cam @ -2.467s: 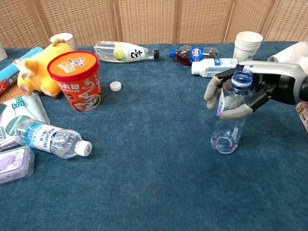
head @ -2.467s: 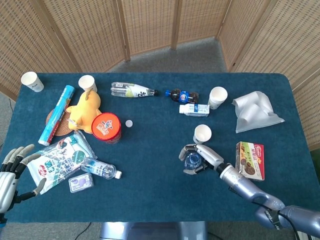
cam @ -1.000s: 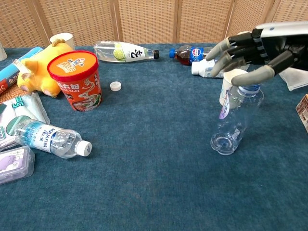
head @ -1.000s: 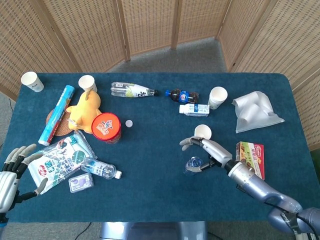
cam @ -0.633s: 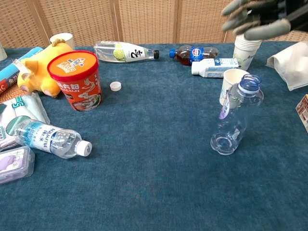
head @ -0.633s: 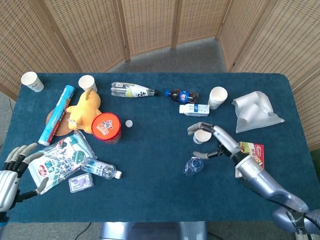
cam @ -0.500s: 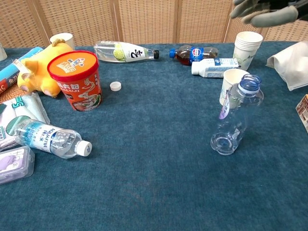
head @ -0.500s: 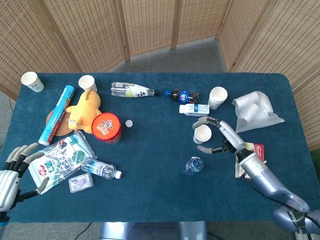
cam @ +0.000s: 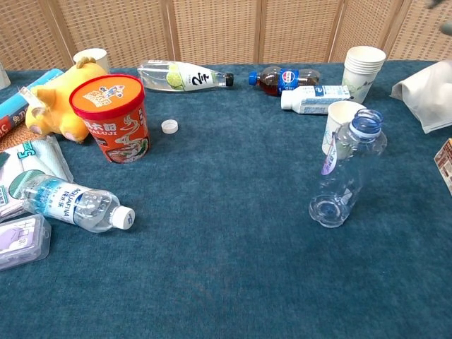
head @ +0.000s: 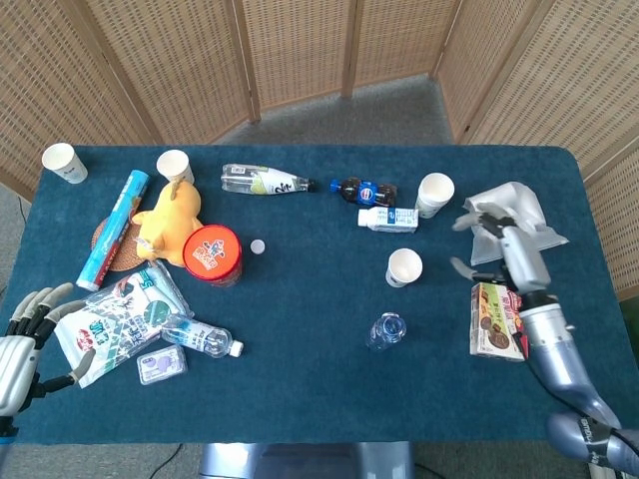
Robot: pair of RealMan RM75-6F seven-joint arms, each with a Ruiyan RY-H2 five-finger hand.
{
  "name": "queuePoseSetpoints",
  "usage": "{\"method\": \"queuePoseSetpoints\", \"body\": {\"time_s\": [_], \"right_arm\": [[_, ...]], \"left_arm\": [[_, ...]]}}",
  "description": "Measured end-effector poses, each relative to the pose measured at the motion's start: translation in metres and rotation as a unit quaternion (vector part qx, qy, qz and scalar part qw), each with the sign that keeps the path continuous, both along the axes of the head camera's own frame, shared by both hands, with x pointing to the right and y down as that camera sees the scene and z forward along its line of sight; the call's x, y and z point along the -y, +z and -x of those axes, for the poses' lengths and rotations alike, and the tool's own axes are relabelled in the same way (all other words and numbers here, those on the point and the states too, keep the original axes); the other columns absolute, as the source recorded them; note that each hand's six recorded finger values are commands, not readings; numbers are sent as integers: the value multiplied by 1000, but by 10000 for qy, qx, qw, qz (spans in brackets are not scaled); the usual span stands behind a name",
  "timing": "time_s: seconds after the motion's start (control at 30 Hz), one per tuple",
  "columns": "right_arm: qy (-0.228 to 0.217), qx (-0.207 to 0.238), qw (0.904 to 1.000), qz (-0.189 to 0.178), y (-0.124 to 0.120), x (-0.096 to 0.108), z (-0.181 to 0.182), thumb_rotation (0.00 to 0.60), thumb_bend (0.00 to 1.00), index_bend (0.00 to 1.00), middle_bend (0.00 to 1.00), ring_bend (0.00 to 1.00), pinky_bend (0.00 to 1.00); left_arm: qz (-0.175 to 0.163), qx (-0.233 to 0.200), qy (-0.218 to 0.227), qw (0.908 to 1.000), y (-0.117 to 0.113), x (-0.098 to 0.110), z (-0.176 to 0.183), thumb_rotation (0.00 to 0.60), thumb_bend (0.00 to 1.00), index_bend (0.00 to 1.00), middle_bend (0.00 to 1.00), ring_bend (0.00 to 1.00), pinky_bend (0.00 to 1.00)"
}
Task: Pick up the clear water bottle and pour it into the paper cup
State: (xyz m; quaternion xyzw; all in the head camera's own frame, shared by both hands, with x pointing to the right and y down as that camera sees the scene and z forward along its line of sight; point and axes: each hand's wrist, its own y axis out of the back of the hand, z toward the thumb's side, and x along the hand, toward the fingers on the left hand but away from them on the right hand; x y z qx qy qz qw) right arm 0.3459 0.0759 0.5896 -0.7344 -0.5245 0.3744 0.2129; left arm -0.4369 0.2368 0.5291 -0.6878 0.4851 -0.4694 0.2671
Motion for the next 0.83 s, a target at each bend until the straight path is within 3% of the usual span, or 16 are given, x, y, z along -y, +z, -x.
{"method": "queuePoseSetpoints", "body": {"time_s": [0.27, 0.53, 0.7, 0.83], "right_arm": [[72, -1313, 9912, -123, 6, -26, -44, 600, 303, 423, 351, 122, 118], [85, -2526, 9674, -182, 1, -61, -81, 600, 306, 429, 351, 122, 94], [211, -2835, 9587, -102, -2, -79, -98, 600, 304, 427, 351, 121, 82], [300, -2797, 9596, -81, -4, -83, -102, 600, 305, 426, 350, 119, 81]], "left_arm": [[124, 147, -149, 9997, 8, -2, 13, 446, 385, 206, 115, 0, 0], [264, 503, -284, 9980, 11, -12, 25, 448, 385, 206, 115, 0, 0], [184, 722, -261, 9969, 9, -16, 24, 448, 385, 206, 115, 0, 0], [183, 715, -271, 9969, 9, -17, 21, 448, 385, 206, 115, 0, 0]]}}
